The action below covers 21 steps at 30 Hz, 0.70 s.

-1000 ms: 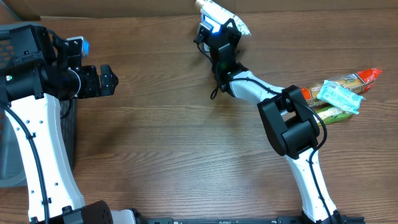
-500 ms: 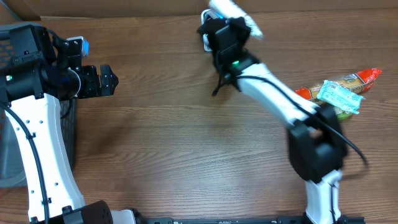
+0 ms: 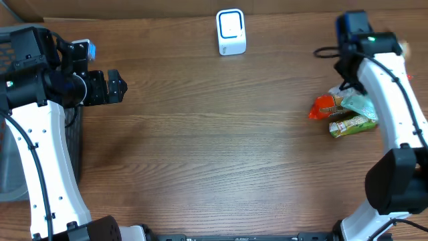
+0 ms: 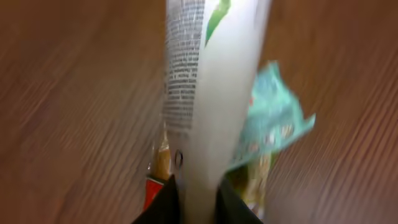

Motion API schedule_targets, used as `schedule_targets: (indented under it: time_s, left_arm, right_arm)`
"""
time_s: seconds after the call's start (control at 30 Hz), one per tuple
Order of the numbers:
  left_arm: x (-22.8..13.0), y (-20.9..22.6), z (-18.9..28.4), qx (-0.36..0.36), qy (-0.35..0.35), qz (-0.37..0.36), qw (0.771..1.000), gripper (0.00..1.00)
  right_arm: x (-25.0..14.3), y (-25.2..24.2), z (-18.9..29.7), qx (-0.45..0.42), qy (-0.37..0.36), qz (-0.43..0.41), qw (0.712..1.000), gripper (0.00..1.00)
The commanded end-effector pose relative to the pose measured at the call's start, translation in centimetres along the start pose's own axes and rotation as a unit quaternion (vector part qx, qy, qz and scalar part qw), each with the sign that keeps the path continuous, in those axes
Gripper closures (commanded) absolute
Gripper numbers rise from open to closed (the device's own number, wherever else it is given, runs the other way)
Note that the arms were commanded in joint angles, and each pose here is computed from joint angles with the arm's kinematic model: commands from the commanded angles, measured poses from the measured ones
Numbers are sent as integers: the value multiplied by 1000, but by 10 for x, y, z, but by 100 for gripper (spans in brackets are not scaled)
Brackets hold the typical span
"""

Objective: Scan the item barcode
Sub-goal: 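Carry the white tube right and place it on the item pile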

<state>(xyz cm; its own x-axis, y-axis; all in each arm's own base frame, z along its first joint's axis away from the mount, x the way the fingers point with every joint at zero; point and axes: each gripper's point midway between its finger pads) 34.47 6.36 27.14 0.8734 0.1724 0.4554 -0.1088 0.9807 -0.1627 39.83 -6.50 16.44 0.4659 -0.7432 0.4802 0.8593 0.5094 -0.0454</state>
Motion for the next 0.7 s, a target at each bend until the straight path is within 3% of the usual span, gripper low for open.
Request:
schedule_targets:
  time_s: [0.0, 0.23, 0.3, 0.33, 0.47, 0.57, 0.67]
  left_arm:
    - [3, 0, 1, 1, -4, -15, 1000, 0]
    - [3, 0, 1, 1, -4, -15, 1000, 0]
    - [3, 0, 1, 1, -4, -14, 1000, 0]
    - [3, 0, 1, 1, -4, -15, 1000, 0]
    - [3, 0, 1, 2, -4, -14, 1000, 0]
    - [3, 0, 1, 1, -4, -14, 1000, 0]
    - [3, 0, 1, 2, -4, -14, 1000, 0]
  right_arm:
    - [-21, -4, -15, 11, 103, -234, 967, 82]
    - [-34, -17, -31, -13, 138, -277, 951, 87]
    - [-33, -18, -31, -14, 135, -272, 953, 62]
    - [-33, -18, -30, -14, 135, -269, 954, 57]
    - [-20, -10, -21, 17, 126, -202, 971, 51]
    - [1, 2, 2, 67, 101, -112, 986, 33]
    - [16, 22, 48, 150, 73, 18, 986, 21]
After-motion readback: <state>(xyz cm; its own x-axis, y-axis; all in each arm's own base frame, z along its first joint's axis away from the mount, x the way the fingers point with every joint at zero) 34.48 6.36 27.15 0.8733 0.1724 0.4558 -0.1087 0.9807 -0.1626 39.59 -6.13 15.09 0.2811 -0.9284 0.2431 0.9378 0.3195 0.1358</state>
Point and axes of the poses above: each gripper's point midway between its finger pads, its own z axis back along the fingers, its own y axis along the line the jaws close on, x = y × z, and after that the axes turned 3 degrees about z, right-handed
